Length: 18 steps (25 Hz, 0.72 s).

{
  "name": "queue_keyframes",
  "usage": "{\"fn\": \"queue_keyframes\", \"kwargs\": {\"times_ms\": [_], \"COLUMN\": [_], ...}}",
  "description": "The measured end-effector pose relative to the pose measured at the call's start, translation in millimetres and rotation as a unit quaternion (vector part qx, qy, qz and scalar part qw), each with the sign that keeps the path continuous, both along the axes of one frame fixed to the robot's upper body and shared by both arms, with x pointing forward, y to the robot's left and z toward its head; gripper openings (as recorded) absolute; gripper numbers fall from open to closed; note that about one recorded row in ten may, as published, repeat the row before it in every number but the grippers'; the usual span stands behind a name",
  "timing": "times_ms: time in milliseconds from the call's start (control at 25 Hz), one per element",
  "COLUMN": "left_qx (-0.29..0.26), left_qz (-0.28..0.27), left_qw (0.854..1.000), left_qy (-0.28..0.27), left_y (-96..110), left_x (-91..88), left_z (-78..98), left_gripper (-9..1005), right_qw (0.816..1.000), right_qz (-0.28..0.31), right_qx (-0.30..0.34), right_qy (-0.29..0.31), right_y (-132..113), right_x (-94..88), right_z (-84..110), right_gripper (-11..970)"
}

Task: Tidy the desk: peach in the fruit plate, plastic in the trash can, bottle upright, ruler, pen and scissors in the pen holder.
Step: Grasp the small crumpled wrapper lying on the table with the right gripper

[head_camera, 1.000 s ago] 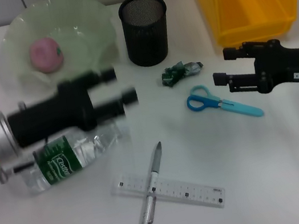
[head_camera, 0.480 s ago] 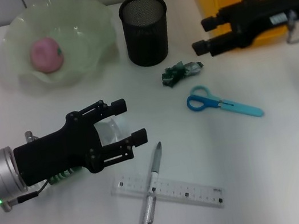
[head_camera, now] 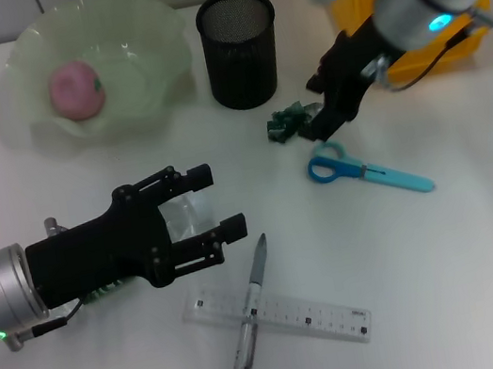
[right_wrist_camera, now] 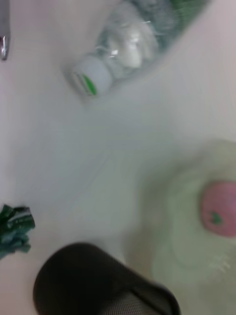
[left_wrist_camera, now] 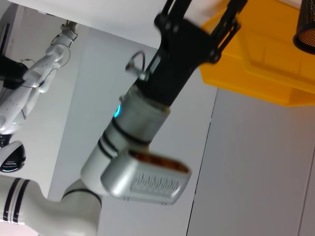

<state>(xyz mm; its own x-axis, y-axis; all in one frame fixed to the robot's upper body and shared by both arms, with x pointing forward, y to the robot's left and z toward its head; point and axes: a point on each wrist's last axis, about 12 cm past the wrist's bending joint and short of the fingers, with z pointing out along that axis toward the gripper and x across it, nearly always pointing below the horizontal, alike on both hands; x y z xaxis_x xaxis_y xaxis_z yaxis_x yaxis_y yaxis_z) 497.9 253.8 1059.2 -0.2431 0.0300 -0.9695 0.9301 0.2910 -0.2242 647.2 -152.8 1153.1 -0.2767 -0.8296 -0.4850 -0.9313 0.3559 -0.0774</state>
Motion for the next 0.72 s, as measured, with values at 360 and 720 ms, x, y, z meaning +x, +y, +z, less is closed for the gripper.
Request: {"fn": "queue_keyframes", "kwargs": {"times_ms": [360,720], "left_qx": [-0.003,-0.008], "left_qz": [-0.001,-0.001], "left_qw": [1.000,1.000], "left_qy": [0.004,0.007], "left_y": [-0.7,-0.8], "left_x": [-0.9,-1.1], "left_z": [-0.5,0.6], "left_gripper": [802,802], "right_qw": [0.999,0.999], "right_qz": [-0.032,-0.027], "right_qx": [0.020,0.011], "right_qy": [-0.038,-0.040], "right_y": [15.0,16.6], "right_x": [6.6,4.0], "right_z": [-28.0,-43.2], "right_gripper": [691,658]}}
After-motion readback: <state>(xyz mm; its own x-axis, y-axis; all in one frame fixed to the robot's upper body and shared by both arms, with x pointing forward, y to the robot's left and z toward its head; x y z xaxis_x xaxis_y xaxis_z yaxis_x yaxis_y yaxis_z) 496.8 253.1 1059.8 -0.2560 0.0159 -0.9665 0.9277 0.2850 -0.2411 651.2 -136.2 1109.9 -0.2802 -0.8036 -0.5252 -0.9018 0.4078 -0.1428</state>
